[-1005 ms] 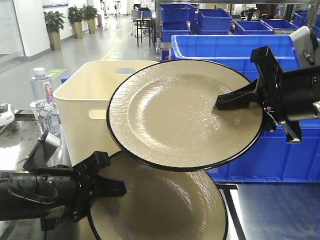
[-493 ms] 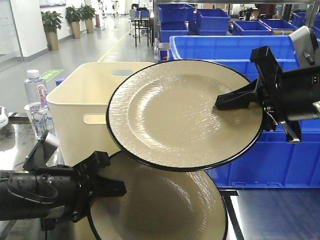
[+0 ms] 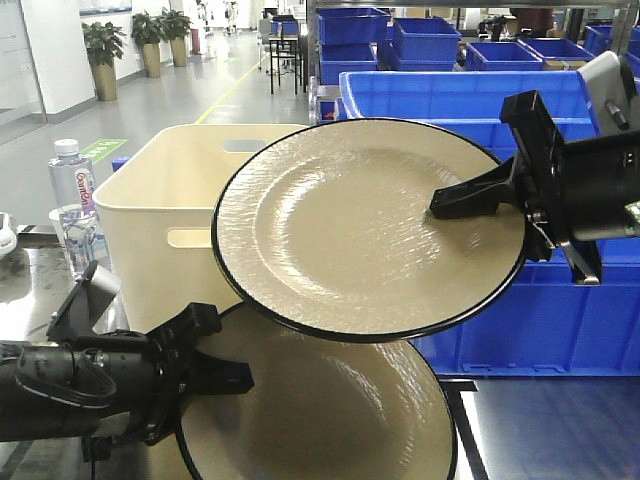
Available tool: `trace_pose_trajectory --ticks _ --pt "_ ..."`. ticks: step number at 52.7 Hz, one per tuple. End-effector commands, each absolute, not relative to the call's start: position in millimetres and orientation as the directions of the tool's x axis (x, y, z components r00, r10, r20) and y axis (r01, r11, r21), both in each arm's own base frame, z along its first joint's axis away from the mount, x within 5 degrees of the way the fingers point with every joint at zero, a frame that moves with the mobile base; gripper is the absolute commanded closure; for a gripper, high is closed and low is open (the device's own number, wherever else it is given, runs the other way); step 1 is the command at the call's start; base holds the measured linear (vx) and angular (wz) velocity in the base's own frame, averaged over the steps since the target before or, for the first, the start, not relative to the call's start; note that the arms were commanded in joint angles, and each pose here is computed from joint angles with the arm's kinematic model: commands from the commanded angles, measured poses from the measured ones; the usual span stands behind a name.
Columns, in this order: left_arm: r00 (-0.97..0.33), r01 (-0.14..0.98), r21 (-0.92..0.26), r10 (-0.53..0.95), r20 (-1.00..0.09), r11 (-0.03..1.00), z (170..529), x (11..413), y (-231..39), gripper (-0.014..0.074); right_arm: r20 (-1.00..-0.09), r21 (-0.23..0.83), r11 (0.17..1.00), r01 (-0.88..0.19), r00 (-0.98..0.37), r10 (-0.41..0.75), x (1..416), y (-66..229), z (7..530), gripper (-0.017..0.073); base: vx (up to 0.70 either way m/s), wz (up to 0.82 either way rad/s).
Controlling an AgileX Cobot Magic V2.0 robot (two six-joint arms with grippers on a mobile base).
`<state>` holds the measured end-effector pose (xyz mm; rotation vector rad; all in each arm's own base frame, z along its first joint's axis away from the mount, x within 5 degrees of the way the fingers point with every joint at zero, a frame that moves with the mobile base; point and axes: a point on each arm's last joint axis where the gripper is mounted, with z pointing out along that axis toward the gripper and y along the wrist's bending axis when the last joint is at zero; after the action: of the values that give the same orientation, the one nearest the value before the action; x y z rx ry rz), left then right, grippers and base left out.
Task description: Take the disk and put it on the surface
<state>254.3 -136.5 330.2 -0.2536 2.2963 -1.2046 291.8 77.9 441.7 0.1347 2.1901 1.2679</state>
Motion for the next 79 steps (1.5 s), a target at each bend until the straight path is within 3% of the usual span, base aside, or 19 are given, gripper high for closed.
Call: trace_pose_trajectory --ticks 1,18,34,50,61,69,79 --pt "-0.798 0.091 -0.864 -0.482 -0.361 0.496 357.5 251.9 -136.1 0.0592 -0.480 0.855 0.435 -0.282 -0.748 0.459 278.1 78.2 477.2 0.0568 0.00 0.00" --pt "-0.811 0.081 -0.861 -0.469 -0.349 0.501 353.2 253.6 -137.7 0.0592 -0.483 0.852 0.441 -0.281 -0.747 0.457 278.2 78.1 476.8 0.0568 0.00 0.00" --pt "-0.899 -0.005 -0.834 -0.367 -0.238 0.552 312.3 270.7 -150.2 0.0590 -0.486 0.853 0.441 -0.281 -0.737 0.470 279.3 77.3 477.5 0.0568 0.00 0.00" --pt "-0.931 -0.038 -0.771 -0.302 -0.203 0.635 278.8 283.5 -153.7 0.0549 -0.487 0.853 0.441 -0.281 -0.732 0.476 279.8 77.0 477.8 0.0568 0.00 0.00" --pt "-0.934 0.032 -0.654 -0.211 -0.289 0.755 268.5 286.5 -139.7 0.0434 -0.493 0.849 0.444 -0.286 -0.729 0.474 280.0 76.9 477.9 0.0568 0.00 0.00" --pt "-0.947 0.046 -0.603 -0.157 -0.280 0.797 264.8 285.2 -127.3 0.0287 -0.559 0.806 0.482 -0.344 -0.709 0.430 279.4 77.2 477.4 0.0568 0.00 0.00" --pt "-0.959 0.048 -0.577 -0.124 -0.255 0.815 262.2 283.3 -120.1 0.0124 -0.564 0.802 0.485 -0.347 -0.708 0.425 279.3 77.3 477.2 0.0568 0.00 0.00"
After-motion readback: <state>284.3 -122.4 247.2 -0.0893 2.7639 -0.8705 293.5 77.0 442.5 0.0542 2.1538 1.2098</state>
